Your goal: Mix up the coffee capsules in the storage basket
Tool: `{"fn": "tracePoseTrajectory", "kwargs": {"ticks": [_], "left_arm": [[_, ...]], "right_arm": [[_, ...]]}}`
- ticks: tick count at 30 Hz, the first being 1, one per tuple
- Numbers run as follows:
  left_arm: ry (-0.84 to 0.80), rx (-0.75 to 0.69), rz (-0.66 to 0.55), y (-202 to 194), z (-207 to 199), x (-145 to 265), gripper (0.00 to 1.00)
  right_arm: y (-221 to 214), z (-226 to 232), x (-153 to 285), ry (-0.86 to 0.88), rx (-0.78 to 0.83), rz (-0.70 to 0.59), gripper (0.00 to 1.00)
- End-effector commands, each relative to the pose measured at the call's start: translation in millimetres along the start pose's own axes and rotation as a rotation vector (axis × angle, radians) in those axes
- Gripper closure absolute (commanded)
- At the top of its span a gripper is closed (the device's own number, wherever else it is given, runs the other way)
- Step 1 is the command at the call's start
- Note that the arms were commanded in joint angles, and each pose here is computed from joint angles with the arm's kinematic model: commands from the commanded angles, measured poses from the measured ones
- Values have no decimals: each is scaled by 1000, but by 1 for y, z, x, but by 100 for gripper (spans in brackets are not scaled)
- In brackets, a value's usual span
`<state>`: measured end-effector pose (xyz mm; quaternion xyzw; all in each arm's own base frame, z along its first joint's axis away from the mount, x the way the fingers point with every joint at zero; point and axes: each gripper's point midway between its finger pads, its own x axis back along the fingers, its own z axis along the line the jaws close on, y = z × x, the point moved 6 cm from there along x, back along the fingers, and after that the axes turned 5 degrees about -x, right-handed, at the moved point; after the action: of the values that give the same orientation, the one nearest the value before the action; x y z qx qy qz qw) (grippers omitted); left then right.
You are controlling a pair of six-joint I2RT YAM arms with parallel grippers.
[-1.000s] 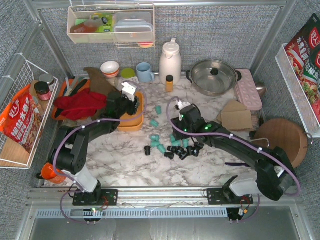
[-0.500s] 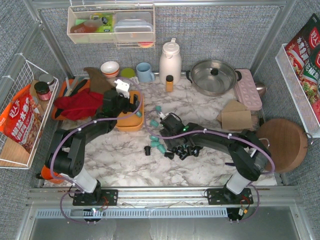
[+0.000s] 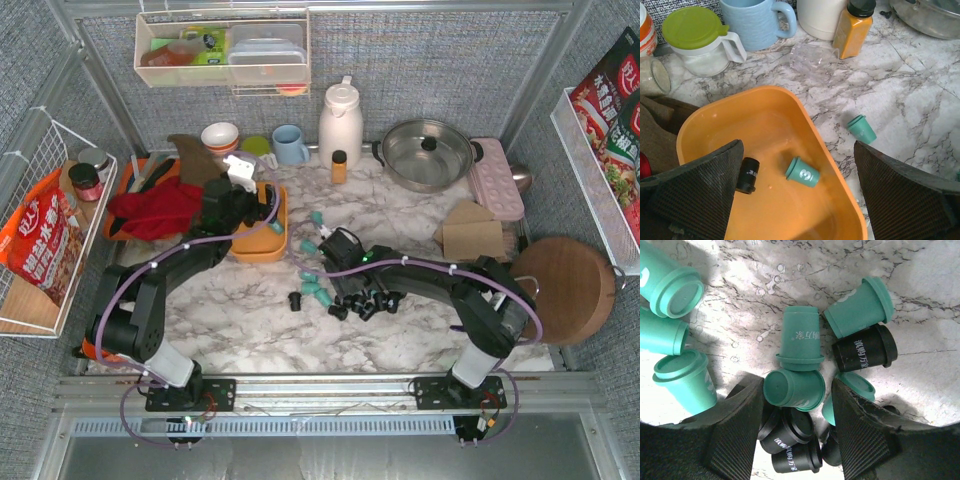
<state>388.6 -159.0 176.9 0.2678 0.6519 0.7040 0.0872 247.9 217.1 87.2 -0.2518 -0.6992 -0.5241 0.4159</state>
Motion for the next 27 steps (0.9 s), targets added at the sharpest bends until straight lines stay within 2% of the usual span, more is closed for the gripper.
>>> {"fn": "tracePoseTrajectory", "kwargs": {"ticks": [1,16,22,27], "left_arm": [[-15,6,-46,10,-2,1,1],[-51,4,-56,13,-7,2,1],[-57,4,-54,13,-8,2,1],[-68,4,-53,12,-9,1,1]], "right_arm": [[5,0,4,-2,-37,-42,40],[-8,7,-15,50,-1,-19,41],[-6,5,-11,48,3,-37,53],[-2,4,-5,54,-3,-65,55]]}}
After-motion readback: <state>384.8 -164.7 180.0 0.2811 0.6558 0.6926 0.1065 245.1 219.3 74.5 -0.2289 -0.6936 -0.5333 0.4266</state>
